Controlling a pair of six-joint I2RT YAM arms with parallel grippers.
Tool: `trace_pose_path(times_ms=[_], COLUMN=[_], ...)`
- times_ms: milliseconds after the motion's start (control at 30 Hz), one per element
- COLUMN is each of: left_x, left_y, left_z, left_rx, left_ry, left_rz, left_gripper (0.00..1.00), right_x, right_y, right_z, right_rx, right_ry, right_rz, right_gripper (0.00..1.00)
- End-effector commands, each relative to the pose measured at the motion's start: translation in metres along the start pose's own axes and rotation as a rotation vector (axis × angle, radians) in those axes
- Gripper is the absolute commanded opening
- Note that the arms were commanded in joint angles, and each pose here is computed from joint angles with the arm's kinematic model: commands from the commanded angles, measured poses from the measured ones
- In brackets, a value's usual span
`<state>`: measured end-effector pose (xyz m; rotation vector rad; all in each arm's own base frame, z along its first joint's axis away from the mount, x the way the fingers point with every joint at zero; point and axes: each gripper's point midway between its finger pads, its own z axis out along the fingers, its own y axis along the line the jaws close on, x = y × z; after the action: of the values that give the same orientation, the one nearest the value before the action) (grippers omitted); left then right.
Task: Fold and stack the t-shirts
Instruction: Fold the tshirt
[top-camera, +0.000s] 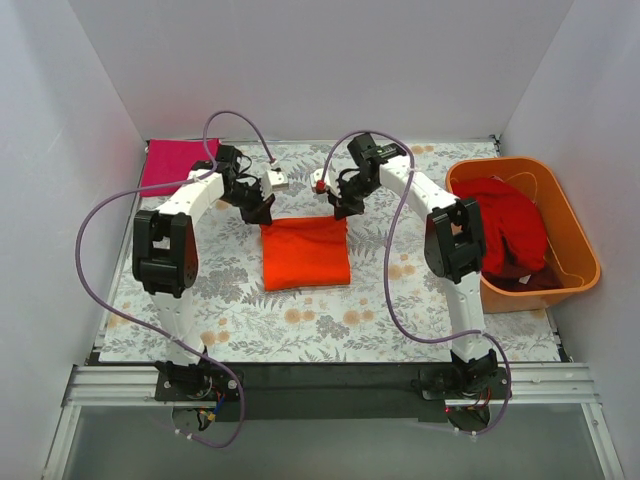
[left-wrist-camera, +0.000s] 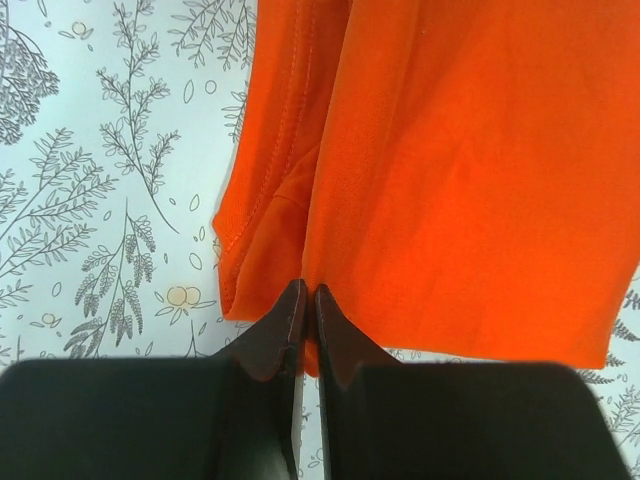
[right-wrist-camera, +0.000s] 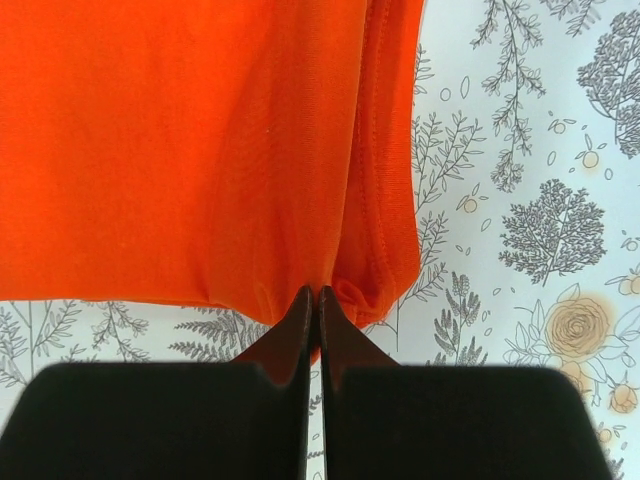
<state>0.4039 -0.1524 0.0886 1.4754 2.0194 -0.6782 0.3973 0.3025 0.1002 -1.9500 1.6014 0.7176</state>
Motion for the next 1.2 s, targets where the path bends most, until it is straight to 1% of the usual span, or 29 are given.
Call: trace_pose_path(times_ms=[0, 33, 167, 267, 300, 333, 400, 433, 467, 500, 533, 567, 633, 667, 700, 733, 767, 800, 833, 867, 900, 933, 967, 1000, 1033, 1067, 1100, 1133, 1167], left_x=[-0.004, -0.005, -0.001, 0.002, 0.001, -0.001, -0.001, -0.005, -0.009, -0.01, -0.015, -0.022, -0.031, -0.036, -0.04, -0.05, -0.054, -0.058, -0.063, -0.072, -0.071, -0.079, -0.085, -0.085, -0.083, -0.079, -0.076, -0.078, -0.064], left_y=[0.019, 0.025, 0.03, 0.038, 0.043, 0.05, 0.059, 0.067, 0.074, 0.08, 0.093, 0.093, 0.09, 0.082, 0.063, 0.044, 0.029, 0.009, -0.005, -0.024, -0.046, -0.06, -0.079, -0.093, -0.118, -0.13, -0.141, -0.147, -0.158], left_z=[-0.005, -0.004, 0.002, 0.007, 0.007, 0.008, 0.008, 0.005, 0.0, -0.005, -0.014, -0.025, -0.042, -0.046, -0.05, -0.049, -0.048, -0.046, -0.042, -0.04, -0.035, -0.03, -0.027, -0.022, -0.012, -0.005, -0.001, 0.003, 0.012], left_rx=[-0.053, -0.073, -0.074, -0.099, -0.114, -0.139, -0.181, -0.219, -0.25, -0.291, -0.345, -0.377, -0.382, -0.365, -0.334, -0.258, -0.211, -0.145, -0.089, 0.006, 0.077, 0.132, 0.215, 0.244, 0.285, 0.302, 0.323, 0.341, 0.363], left_ry=[-0.006, -0.014, -0.009, -0.004, -0.01, -0.02, -0.017, -0.039, -0.055, -0.058, -0.088, -0.127, -0.191, -0.217, -0.243, -0.287, -0.309, -0.334, -0.345, -0.373, -0.366, -0.376, -0.386, -0.375, -0.348, -0.332, -0.319, -0.32, -0.29], left_rz=[0.03, 0.039, 0.037, 0.011, 0.007, -0.015, -0.05, -0.093, -0.126, -0.159, -0.167, -0.267, -0.332, -0.357, -0.416, -0.438, -0.476, -0.59, -0.633, -0.676, -0.789, -0.81, -0.828, -0.848, -0.879, -0.893, -0.917, -0.954, -1.023], left_gripper=[0.0, 0.0, 0.0, 0.01, 0.01, 0.05, 0.12, 0.16, 0.28, 0.33, 0.36, 0.39, 0.4, 0.4, 0.4, 0.4, 0.4, 0.4, 0.42, 0.43, 0.44, 0.46, 0.47, 0.47, 0.48, 0.48, 0.48, 0.48, 0.48], right_x=[0.005, 0.009, 0.014, 0.021, 0.019, 0.023, 0.018, 0.019, 0.016, 0.015, 0.013, 0.011, 0.002, -0.003, -0.009, -0.031, -0.03, -0.04, -0.058, -0.06, -0.067, -0.077, -0.082, -0.082, -0.087, -0.087, -0.084, -0.084, -0.083], right_y=[-0.006, -0.007, -0.013, -0.018, -0.023, -0.026, -0.039, -0.043, -0.047, -0.054, -0.059, -0.062, -0.062, -0.057, -0.05, -0.036, -0.019, -0.008, 0.01, 0.023, 0.035, 0.048, 0.058, 0.076, 0.087, 0.097, 0.111, 0.12, 0.123], right_z=[-0.005, -0.003, -0.002, -0.001, -0.003, -0.002, -0.008, -0.011, -0.015, -0.02, -0.029, -0.035, -0.053, -0.057, -0.06, -0.069, -0.061, -0.06, -0.061, -0.054, -0.047, -0.044, -0.041, -0.028, -0.024, -0.017, -0.001, 0.003, 0.009], right_rx=[0.004, 0.001, 0.014, 0.026, 0.039, 0.048, 0.098, 0.117, 0.137, 0.172, 0.211, 0.241, 0.286, 0.279, 0.258, 0.215, 0.155, 0.108, 0.027, -0.032, -0.09, -0.16, -0.205, -0.27, -0.307, -0.331, -0.367, -0.383, -0.382], right_ry=[0.028, 0.032, 0.044, 0.062, 0.058, 0.067, 0.066, 0.07, 0.064, 0.051, 0.053, 0.049, 0.005, -0.023, -0.06, -0.145, -0.168, -0.209, -0.284, -0.308, -0.324, -0.359, -0.368, -0.357, -0.363, -0.351, -0.338, -0.338, -0.341], right_rz=[-0.017, -0.011, -0.009, 0.015, 0.017, 0.03, 0.065, 0.085, 0.103, 0.158, 0.179, 0.205, 0.299, 0.337, 0.366, 0.409, 0.464, 0.49, 0.523, 0.612, 0.648, 0.672, 0.715, 0.749, 0.76, 0.786, 0.829, 0.852, 0.86], right_gripper=[0.01, 0.01, 0.01, 0.01, 0.01, 0.01, 0.15, 0.21, 0.34, 0.44, 0.5, 0.6, 0.6, 0.61, 0.61, 0.6, 0.6, 0.6, 0.6, 0.6, 0.6, 0.6, 0.6, 0.59, 0.59, 0.58, 0.57, 0.57, 0.57])
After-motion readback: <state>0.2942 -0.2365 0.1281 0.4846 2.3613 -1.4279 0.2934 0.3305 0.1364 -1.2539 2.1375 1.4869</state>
